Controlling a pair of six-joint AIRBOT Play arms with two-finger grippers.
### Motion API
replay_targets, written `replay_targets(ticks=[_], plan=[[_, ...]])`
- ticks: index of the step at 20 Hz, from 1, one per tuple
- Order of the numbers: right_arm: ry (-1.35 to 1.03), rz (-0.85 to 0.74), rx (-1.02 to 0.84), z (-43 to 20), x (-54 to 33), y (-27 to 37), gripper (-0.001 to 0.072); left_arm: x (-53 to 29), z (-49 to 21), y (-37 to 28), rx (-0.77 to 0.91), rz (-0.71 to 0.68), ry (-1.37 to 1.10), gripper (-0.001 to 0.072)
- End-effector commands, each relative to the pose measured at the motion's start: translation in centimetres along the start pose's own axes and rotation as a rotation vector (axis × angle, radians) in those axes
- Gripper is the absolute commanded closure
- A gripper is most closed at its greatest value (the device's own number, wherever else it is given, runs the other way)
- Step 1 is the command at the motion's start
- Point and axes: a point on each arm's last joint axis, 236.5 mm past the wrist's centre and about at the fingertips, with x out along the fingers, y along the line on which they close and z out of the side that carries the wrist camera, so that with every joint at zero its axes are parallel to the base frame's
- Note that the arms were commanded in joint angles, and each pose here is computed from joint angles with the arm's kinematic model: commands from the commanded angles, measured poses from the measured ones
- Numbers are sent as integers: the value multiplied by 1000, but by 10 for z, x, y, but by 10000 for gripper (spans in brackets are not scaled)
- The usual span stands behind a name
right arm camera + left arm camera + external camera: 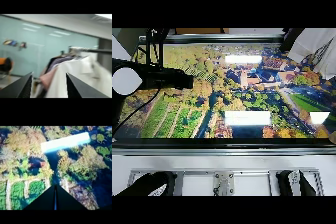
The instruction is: Fold the clothes and pants, and hang the long-sleeved shirts on hangers.
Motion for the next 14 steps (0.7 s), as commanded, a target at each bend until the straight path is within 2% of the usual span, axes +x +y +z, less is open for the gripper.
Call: replay_targets(ticks=[1, 5, 8, 11, 14], plan=[[300, 428, 113, -92, 2, 142, 267, 0, 8, -2, -2, -8, -35, 688], [620, 942, 175, -181, -70, 320, 267, 17, -8, -24, -50, -118, -22, 688], [759, 1241, 198, -221, -145, 421, 268, 34, -32, -47, -127, -252, -15, 688], [833, 1412, 207, -241, -195, 483, 268, 43, -55, -57, -151, -313, 16, 688], [870, 1461, 207, -252, -211, 503, 268, 42, -63, -60, -144, -318, 33, 688]])
